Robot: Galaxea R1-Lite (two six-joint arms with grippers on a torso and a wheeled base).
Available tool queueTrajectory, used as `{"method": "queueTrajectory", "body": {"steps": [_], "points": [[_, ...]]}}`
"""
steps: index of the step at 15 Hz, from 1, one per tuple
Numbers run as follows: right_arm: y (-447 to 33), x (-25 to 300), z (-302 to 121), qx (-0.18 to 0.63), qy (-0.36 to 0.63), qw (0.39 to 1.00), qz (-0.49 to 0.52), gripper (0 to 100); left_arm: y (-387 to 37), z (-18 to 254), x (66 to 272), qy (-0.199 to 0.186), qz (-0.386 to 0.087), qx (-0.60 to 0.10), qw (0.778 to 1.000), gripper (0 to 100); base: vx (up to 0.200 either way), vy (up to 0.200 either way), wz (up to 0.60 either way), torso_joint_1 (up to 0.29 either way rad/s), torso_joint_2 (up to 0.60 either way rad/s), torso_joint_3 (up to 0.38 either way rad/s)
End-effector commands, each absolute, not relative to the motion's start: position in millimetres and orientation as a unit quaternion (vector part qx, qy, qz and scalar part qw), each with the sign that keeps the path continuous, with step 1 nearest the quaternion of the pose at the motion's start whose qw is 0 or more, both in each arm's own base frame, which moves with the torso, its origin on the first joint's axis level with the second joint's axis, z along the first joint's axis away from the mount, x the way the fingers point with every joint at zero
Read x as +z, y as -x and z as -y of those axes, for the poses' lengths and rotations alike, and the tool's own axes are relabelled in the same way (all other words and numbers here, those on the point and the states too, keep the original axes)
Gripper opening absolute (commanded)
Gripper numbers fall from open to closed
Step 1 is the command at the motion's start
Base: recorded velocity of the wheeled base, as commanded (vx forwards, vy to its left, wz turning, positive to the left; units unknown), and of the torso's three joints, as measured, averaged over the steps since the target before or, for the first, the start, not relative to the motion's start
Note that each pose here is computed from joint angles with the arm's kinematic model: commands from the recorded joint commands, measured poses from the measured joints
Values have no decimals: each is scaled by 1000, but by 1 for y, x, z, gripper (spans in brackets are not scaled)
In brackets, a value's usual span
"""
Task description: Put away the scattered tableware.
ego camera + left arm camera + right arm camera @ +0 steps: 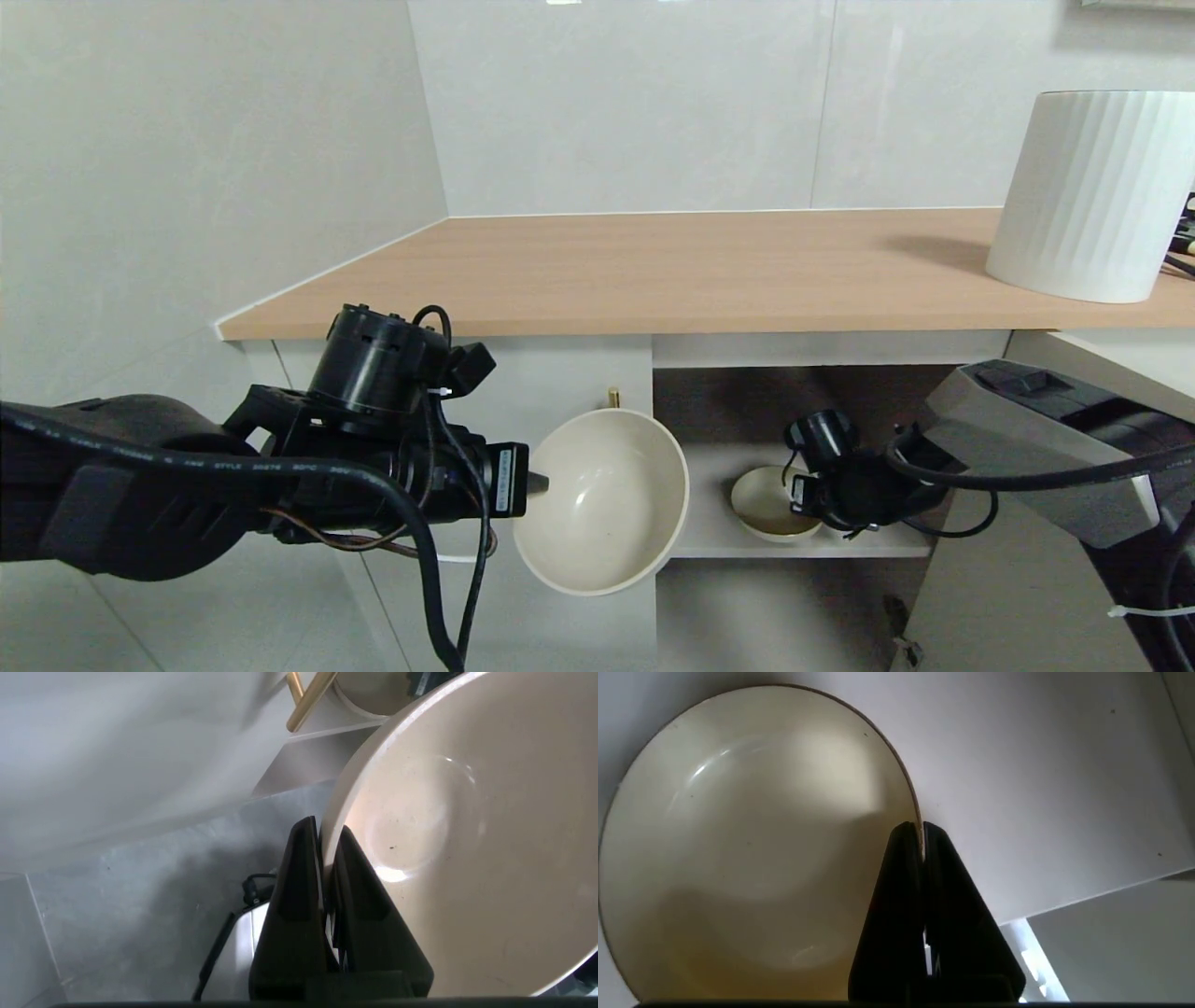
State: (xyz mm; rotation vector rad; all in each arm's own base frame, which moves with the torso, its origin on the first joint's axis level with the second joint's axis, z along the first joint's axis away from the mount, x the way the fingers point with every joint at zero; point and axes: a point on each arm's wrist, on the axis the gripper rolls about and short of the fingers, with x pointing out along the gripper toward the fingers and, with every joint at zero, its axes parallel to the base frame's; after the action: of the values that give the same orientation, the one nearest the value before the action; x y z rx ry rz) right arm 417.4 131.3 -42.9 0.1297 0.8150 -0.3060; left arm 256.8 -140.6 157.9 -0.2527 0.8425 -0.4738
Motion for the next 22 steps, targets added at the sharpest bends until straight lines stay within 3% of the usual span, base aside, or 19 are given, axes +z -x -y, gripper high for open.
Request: {"method": "queueTrajectory", "body": {"steps": [1, 6, 7, 12, 15, 18, 19, 22], "points": [[-418, -44, -131, -149, -63, 905, -394, 0, -257, 141, 158, 121, -403, -227, 878, 0, 0, 0, 0, 0, 0, 0], [-422, -42, -132, -152, -73, 907, -386, 0, -257, 141, 159, 121, -402, -227, 878, 0, 0, 0, 0, 0, 0, 0], [-423, -41, -132, -153, -72, 908, -384, 100, -257, 140, 159, 122, -402, -228, 879, 0, 0, 0, 0, 0, 0, 0], [-425, -36, -133, -159, -88, 909, -374, 100, -256, 140, 161, 122, -399, -228, 880, 0, 0, 0, 0, 0, 0, 0], [-401, -9, -134, -149, -95, 907, -381, 100, -258, 141, 158, 121, -403, -226, 878, 0, 0, 0, 0, 0, 0, 0], [-348, 31, -145, -52, -109, 901, -417, 100, -258, 151, 150, 110, -416, -229, 873, 0, 0, 0, 0, 0, 0, 0], [-324, 55, -147, 12, -117, 896, -427, 100, -255, 164, 140, 90, -426, -226, 871, 0, 0, 0, 0, 0, 0, 0], [-282, 92, -149, 85, -82, 895, -431, 100, -255, 179, 122, 53, -439, -197, 875, 0, 0, 0, 0, 0, 0, 0]]}}
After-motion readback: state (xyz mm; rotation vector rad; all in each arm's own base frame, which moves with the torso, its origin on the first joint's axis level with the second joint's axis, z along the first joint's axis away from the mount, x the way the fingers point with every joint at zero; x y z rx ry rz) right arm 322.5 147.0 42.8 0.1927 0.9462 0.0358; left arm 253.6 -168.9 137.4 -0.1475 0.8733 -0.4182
